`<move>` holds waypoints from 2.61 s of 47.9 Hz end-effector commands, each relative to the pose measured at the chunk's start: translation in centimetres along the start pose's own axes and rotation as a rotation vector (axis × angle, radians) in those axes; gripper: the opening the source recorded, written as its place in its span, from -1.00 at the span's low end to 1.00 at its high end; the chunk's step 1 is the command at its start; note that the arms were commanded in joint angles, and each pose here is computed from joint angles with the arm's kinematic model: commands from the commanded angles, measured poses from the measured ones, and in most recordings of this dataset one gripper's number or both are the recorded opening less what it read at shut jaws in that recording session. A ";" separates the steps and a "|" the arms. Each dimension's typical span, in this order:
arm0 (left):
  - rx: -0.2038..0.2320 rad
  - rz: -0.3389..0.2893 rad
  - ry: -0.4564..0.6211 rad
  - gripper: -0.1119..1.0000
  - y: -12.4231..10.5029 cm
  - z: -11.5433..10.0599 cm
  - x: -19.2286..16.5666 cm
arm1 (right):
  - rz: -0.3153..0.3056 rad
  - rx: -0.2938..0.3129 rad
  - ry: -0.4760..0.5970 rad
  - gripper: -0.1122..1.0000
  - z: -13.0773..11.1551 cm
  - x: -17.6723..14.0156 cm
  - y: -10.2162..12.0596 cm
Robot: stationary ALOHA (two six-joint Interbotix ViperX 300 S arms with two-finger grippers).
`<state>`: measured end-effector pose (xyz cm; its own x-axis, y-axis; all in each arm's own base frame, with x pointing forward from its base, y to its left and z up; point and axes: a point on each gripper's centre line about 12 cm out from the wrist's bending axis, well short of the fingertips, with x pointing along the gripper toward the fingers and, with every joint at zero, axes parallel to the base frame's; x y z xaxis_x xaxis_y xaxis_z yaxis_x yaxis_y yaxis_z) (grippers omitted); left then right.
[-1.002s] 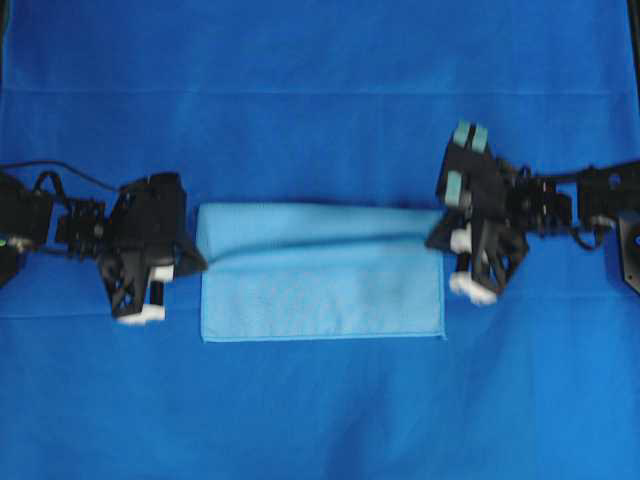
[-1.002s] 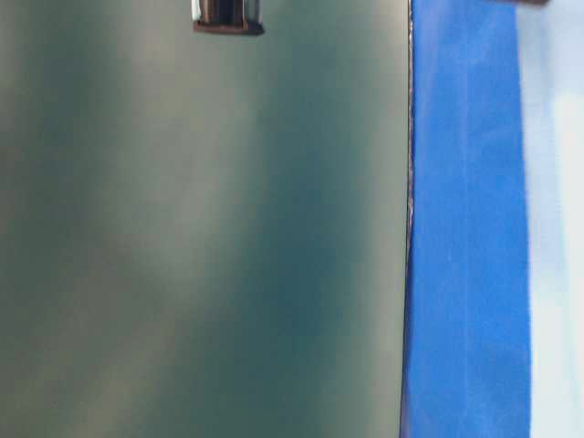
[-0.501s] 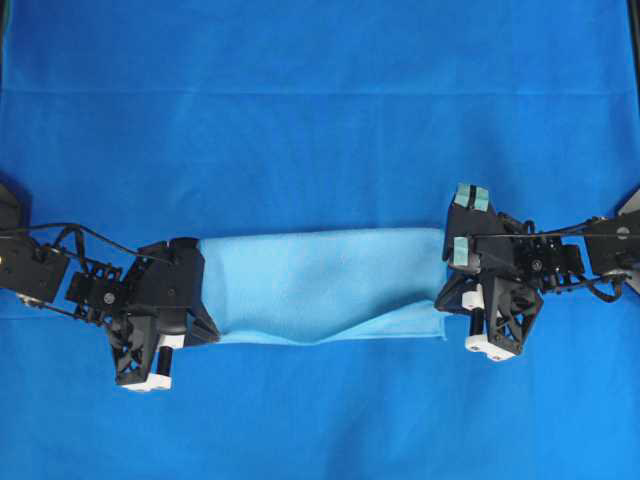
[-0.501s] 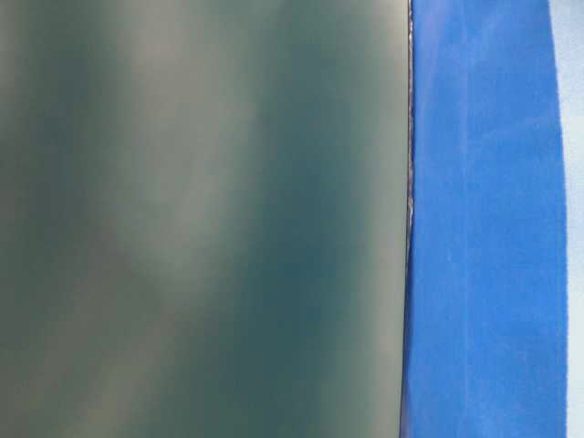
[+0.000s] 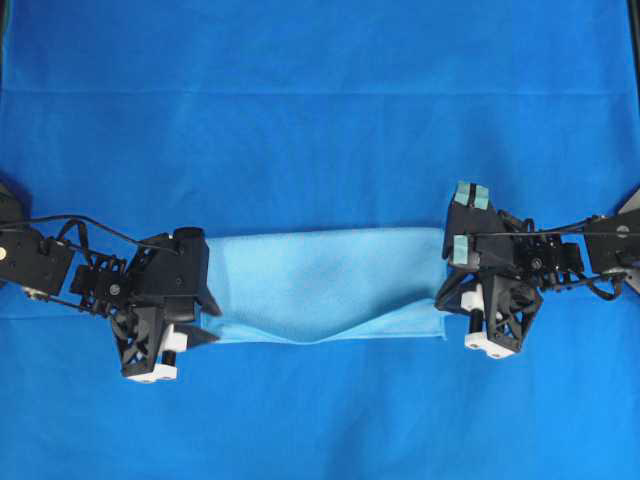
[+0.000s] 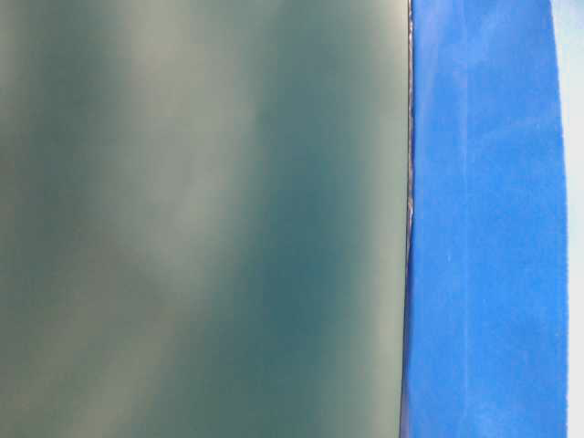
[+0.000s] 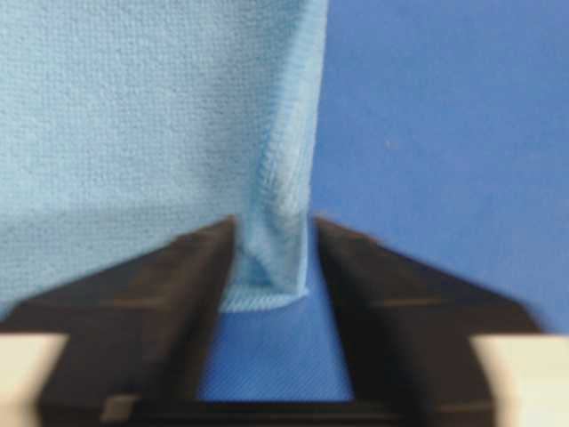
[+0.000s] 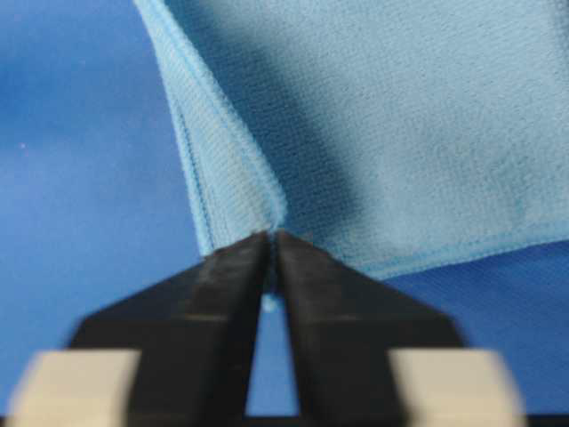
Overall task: Fold the light blue towel.
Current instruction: 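Open both grippers and lift them off the folded towel, then grasp the folded towel's side ends with both grippers and lift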
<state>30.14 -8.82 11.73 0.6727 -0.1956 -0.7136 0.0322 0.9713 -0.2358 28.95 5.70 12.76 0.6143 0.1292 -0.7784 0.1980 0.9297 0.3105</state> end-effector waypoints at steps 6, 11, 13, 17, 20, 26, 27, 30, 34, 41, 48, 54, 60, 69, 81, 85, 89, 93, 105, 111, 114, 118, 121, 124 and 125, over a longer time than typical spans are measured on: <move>0.010 -0.011 -0.037 0.61 -0.3 1.2 -1.2 | 0.033 -0.049 -0.060 0.30 1.7 -1.2 1.1; 0.036 0.001 -0.059 0.58 0.2 2.0 -2.4 | 0.047 -0.113 -0.115 0.33 2.8 -2.5 1.5; 0.047 0.014 -0.070 0.56 0.7 2.4 -2.8 | 0.046 -0.135 -0.134 0.29 3.1 -3.0 1.4; 0.063 0.048 -0.087 0.55 2.2 2.7 -3.4 | 0.026 -0.150 -0.161 0.30 3.7 -3.5 0.6; 0.062 0.075 -0.090 0.55 3.3 2.8 -3.5 | -0.008 -0.136 -0.167 0.31 4.0 -3.7 -0.8; 0.044 0.123 -0.090 0.55 5.3 3.1 -3.4 | -0.083 -0.086 -0.153 0.31 4.5 -3.5 -3.5; 0.041 0.130 -0.087 0.55 5.5 3.1 -3.4 | -0.093 -0.081 -0.151 0.30 4.6 -3.4 -3.9; 0.035 0.148 -0.072 0.55 6.3 2.8 -3.1 | -0.121 -0.066 -0.139 0.30 4.6 -3.0 -4.9; 0.021 0.175 -0.046 0.55 7.5 2.2 -2.7 | -0.148 -0.051 -0.109 0.30 4.4 -2.1 -5.9; 0.006 0.197 -0.005 0.55 8.5 1.5 -1.6 | -0.180 -0.034 -0.051 0.30 3.7 -0.3 -7.2; -0.008 0.221 0.023 0.55 9.7 0.7 -0.7 | -0.205 -0.009 -0.014 0.30 2.9 1.1 -8.6; -0.009 0.239 0.044 0.51 10.6 0.1 -0.4 | -0.223 0.014 0.001 0.30 2.8 1.6 -9.4; -0.006 0.246 0.051 0.51 11.0 -0.1 -0.5 | -0.224 0.016 -0.002 0.30 2.9 1.6 -9.5; -0.003 0.246 0.055 0.28 11.0 0.0 -0.5 | -0.223 0.016 -0.004 0.25 3.0 1.6 -9.5; -0.002 0.247 0.066 -0.78 10.9 -0.2 -0.6 | -0.223 0.015 -0.007 -0.78 3.1 1.4 -9.4; -0.004 0.247 0.069 -0.78 10.9 0.0 -0.6 | -0.222 0.016 -0.015 -0.78 3.2 1.2 -9.4; -0.003 0.246 0.066 -0.78 10.8 0.3 -0.9 | -0.216 0.019 -0.036 -0.78 3.5 0.7 -9.1; -0.002 0.245 0.055 -0.78 10.6 1.0 -1.5 | -0.211 0.023 -0.057 -0.78 4.0 -0.1 -8.9; 0.023 0.219 -0.075 -0.78 8.6 5.2 -5.9 | -0.195 0.021 -0.143 -0.78 5.9 -4.2 -7.5; 0.041 0.206 -0.172 -0.78 7.6 6.8 -8.6 | -0.173 -0.006 -0.240 -0.78 7.4 -7.5 -6.5; 0.048 0.199 -0.235 -0.78 7.1 7.7 -10.3 | -0.161 -0.021 -0.298 -0.78 8.2 -9.3 -5.9; 0.055 0.193 -0.297 -0.78 6.7 8.5 -12.0 | -0.153 -0.048 -0.365 -0.78 8.8 -11.5 -5.3; 0.060 0.189 -0.335 -0.78 6.4 9.0 -12.9 | -0.157 -0.069 -0.393 -0.78 8.9 -12.5 -5.2; 0.062 0.186 -0.359 -0.78 6.2 9.2 -13.6 | -0.162 -0.081 -0.405 -0.78 8.8 -13.0 -5.2; 0.065 0.186 -0.367 -0.78 6.2 9.3 -13.8 | -0.163 -0.082 -0.408 -0.78 8.8 -13.2 -5.2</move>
<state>27.85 1.15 24.43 0.8602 0.0334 -0.5088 -0.0840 0.9935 -0.0767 26.64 -3.81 24.80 0.8124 -0.1447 -0.5649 0.2743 0.9497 0.1513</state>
